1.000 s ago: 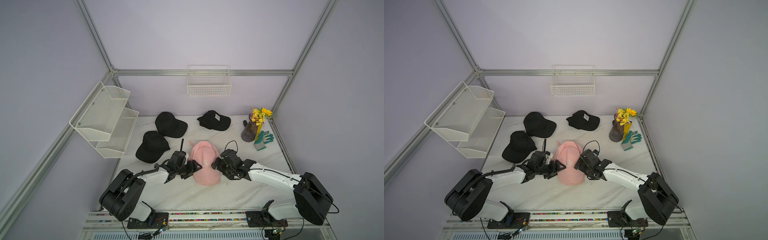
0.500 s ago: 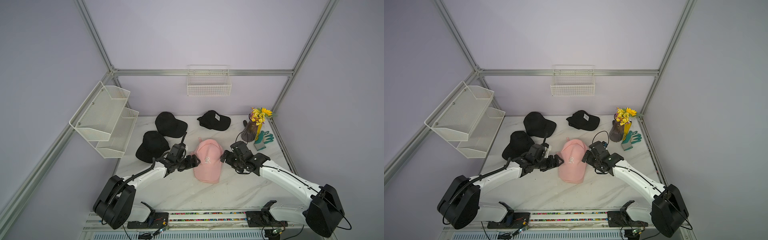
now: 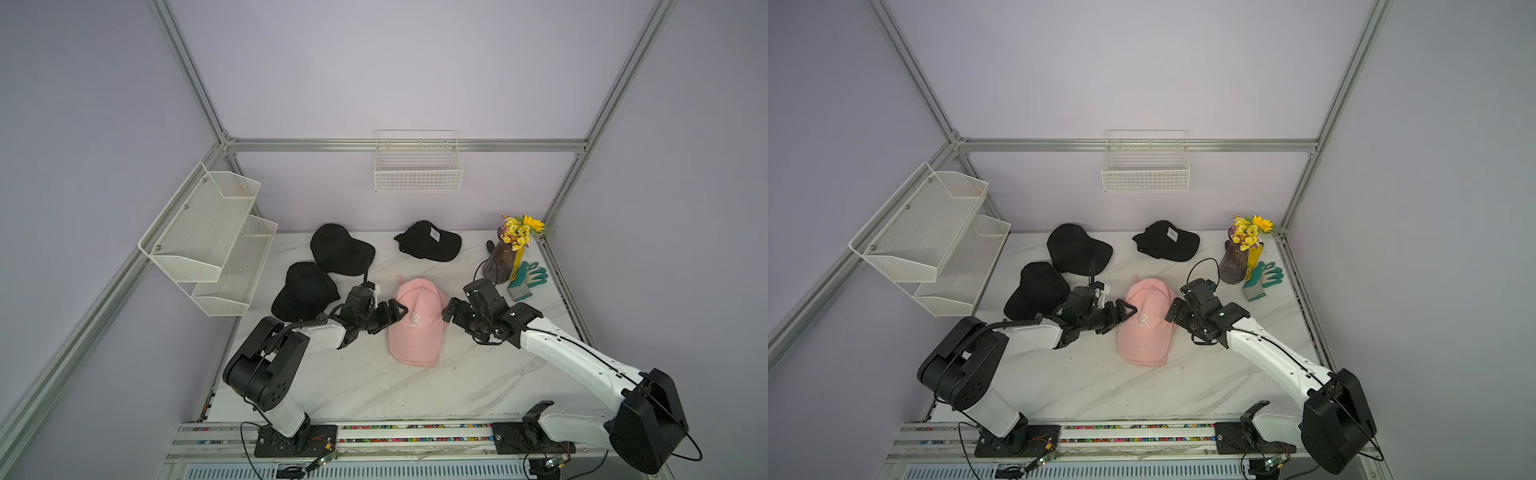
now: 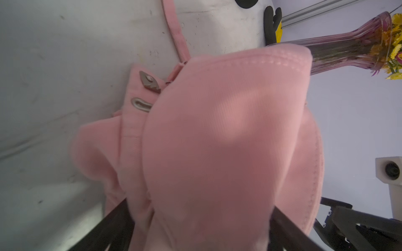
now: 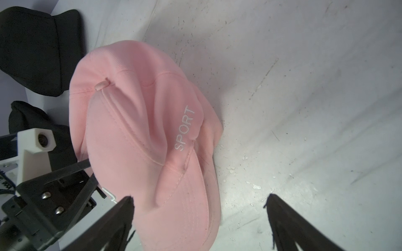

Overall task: Stack the baseball caps by color
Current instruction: Move the baseball cap to the center of the board, then pick up the baseball cap from the center of the board.

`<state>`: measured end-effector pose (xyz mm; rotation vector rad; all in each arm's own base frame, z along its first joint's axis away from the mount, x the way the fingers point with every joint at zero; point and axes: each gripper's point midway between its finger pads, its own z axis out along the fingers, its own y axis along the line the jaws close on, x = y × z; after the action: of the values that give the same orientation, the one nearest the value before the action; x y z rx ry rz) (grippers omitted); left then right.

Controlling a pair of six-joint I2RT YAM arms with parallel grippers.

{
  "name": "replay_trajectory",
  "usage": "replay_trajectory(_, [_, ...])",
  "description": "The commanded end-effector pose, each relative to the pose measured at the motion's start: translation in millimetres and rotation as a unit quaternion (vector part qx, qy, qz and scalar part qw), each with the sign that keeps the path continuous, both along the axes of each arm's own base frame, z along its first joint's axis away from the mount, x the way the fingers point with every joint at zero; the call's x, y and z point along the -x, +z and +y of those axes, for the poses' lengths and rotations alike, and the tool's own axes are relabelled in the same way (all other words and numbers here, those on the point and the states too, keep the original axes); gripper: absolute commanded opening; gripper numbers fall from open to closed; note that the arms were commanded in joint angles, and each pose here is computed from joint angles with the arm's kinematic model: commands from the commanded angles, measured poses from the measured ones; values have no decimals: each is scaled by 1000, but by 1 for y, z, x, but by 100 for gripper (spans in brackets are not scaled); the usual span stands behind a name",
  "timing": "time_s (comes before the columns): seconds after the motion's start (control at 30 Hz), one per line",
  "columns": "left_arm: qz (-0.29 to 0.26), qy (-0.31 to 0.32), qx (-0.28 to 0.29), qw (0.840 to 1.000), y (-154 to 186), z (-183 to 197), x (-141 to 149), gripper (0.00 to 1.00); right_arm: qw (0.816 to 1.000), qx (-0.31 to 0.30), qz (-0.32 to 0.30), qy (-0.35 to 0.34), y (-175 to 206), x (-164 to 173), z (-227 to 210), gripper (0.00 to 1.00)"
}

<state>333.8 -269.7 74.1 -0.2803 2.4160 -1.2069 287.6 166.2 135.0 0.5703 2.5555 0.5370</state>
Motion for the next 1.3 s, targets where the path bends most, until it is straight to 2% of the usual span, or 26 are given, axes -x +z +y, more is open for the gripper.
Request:
replay_trajectory(0.0, [3, 7, 68, 998, 11, -24, 7, 82, 1000, -4, 3, -10, 1, -1, -4, 97])
replay_trajectory(0.33, [29, 18, 104, 994, -4, -67, 24, 79, 999, -17, 4, -35, 4, -1, -19, 97])
replay_trajectory(0.43, [12, 23, 112, 993, 0, -68, 16, 86, 999, -20, -5, -41, 12, -3, -24, 97])
replay_trajectory(0.5, [-7, 27, 94, 995, 7, -61, 7, 98, 999, -17, -11, -46, 17, -3, -29, 97])
replay_trajectory(0.53, [-19, 29, 75, 997, 11, -55, 3, 100, 999, -13, -15, -48, 21, -3, -32, 97])
replay_trajectory(0.63, [-55, 51, 8, 997, 32, -25, -8, 100, 998, 4, -24, -54, 30, -5, -40, 97])
replay_trajectory(0.73, [-83, 104, -56, 990, 61, 22, -22, 100, 998, 15, -37, -55, 43, -11, -44, 97])
replay_trajectory(0.83, [-109, 150, -114, 976, 93, 57, -39, 100, 997, 15, -50, -52, 55, -19, -43, 97])
replay_trajectory(0.9, [-136, 163, -121, 970, 112, 61, -54, 100, 997, 20, -59, -52, 62, -27, -44, 97])
replay_trajectory(1.13, [-153, 181, 22, 971, 135, 26, -146, 96, 994, 24, -96, -53, 82, -54, -43, 97])
replay_trajectory(1.27, [-160, 190, 42, 968, 138, 4, -198, 96, 993, -4, -114, -31, 90, -66, -30, 97])
